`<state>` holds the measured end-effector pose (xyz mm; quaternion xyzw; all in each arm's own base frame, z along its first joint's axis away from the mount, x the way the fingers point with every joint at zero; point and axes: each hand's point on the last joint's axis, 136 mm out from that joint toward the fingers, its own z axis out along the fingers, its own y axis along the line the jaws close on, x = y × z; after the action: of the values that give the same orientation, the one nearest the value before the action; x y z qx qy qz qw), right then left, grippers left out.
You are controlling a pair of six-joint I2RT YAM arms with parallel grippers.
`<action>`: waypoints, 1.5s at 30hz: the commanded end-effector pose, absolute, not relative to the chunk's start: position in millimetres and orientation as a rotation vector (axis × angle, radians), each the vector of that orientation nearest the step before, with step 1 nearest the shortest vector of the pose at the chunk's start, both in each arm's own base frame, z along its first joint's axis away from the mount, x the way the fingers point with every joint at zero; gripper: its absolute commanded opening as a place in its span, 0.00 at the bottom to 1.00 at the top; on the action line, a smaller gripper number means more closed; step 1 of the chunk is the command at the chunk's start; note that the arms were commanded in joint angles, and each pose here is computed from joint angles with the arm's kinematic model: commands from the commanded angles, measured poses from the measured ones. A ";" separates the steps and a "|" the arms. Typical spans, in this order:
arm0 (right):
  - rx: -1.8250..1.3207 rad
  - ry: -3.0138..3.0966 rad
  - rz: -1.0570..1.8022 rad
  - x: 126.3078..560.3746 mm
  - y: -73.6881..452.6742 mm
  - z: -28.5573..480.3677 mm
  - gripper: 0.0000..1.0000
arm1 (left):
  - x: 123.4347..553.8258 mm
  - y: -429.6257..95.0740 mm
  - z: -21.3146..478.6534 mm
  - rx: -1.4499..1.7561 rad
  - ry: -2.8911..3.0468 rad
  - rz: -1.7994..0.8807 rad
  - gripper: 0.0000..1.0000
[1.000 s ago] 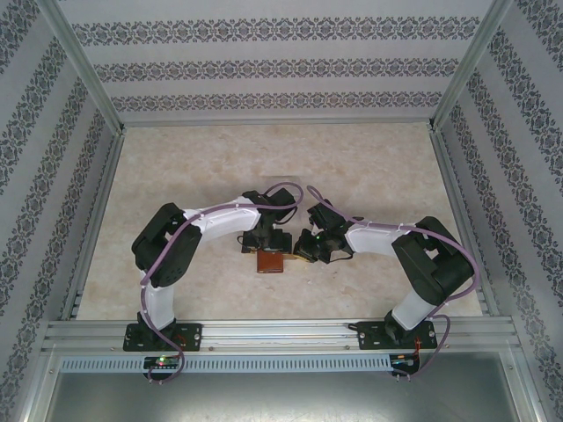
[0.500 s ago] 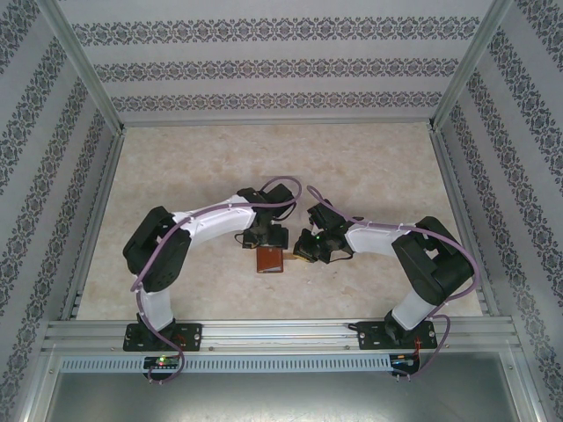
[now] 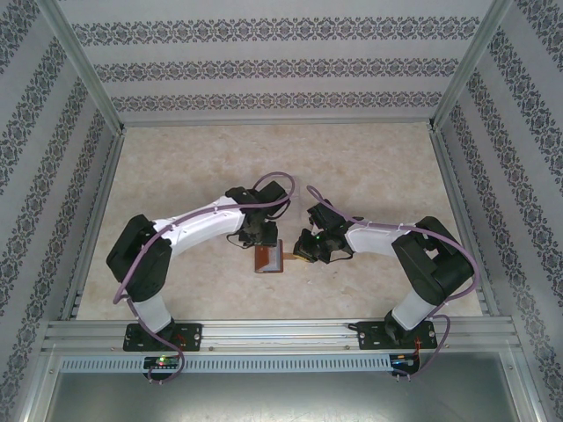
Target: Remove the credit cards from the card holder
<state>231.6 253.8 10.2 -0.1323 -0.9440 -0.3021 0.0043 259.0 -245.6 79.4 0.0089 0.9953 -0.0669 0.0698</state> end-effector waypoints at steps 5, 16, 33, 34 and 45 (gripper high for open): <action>-0.390 -2.968 -0.810 219.0 249.9 -20.8 0.10 | 240.7 -216.7 73.6 -0.008 3.044 -0.169 0.30; -0.384 -2.974 -0.781 219.7 248.8 -19.6 0.10 | 233.8 -195.4 60.8 -0.088 3.053 -0.224 0.17; -0.315 -3.100 -0.551 221.9 220.4 2.9 0.14 | 237.6 -227.0 33.0 -0.096 3.010 -0.636 0.06; -0.310 -3.112 -0.529 222.2 217.2 5.9 0.16 | 238.1 -226.9 33.9 -0.094 3.004 -0.639 0.06; -0.254 -3.224 -0.406 231.7 202.1 47.9 0.36 | 238.1 -222.9 56.9 -0.091 2.963 -0.644 0.05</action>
<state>228.7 210.0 29.4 -0.0895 -0.9841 -0.1489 -0.0378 237.1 -222.7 46.6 -0.0355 0.9777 -0.2028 0.0425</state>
